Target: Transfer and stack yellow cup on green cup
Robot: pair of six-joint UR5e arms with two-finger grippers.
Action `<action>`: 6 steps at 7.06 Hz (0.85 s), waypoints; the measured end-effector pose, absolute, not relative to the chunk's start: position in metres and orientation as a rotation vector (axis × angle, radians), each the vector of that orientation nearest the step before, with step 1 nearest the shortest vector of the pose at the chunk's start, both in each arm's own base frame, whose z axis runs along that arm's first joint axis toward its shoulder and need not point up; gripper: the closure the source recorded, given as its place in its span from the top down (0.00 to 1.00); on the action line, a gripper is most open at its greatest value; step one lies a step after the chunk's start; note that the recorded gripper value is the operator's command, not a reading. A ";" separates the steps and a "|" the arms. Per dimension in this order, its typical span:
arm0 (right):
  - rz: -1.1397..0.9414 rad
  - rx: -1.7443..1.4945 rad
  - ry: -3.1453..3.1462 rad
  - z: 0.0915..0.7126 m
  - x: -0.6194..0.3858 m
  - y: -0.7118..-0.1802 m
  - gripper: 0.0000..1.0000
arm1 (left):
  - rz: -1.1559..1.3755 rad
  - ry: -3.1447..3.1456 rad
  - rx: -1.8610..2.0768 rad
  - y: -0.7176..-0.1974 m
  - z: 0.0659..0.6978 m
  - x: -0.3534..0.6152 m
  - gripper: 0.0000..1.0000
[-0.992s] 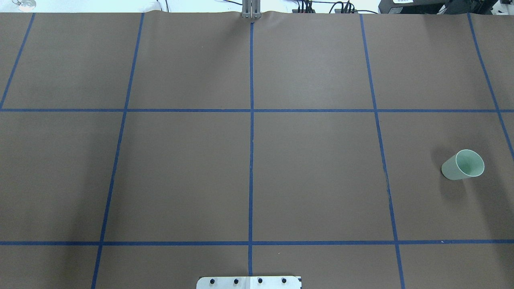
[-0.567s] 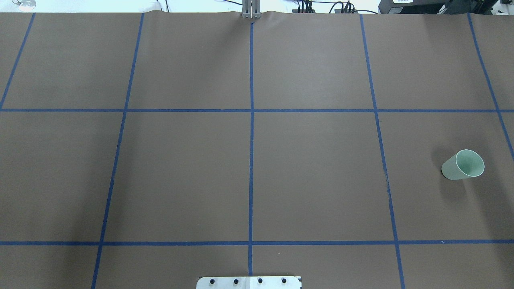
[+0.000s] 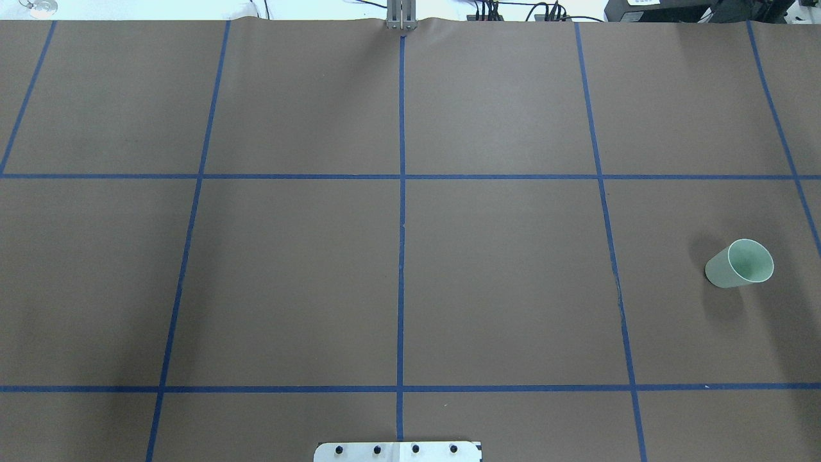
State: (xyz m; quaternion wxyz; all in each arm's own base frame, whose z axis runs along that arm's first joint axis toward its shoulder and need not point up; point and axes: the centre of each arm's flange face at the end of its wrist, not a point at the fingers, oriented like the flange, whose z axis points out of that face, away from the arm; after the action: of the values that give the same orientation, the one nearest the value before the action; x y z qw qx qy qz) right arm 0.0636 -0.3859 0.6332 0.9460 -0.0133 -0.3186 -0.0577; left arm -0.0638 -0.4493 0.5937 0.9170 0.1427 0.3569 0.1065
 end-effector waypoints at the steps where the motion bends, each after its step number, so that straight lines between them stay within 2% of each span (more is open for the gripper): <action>1: -0.116 -0.032 -0.654 0.635 0.063 -0.385 1.00 | 0.204 0.738 0.312 -0.458 0.584 -0.064 1.00; 6: -0.114 -0.026 -0.653 0.642 0.062 -0.392 1.00 | 0.116 0.762 0.403 -0.466 0.558 -0.063 1.00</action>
State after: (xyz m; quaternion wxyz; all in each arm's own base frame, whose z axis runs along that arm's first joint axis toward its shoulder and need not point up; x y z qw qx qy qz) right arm 0.0625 -0.3918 0.6419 0.9454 -0.0128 -0.3208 -0.0560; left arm -0.0632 -0.4664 0.5578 0.9069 0.1951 0.3692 0.0562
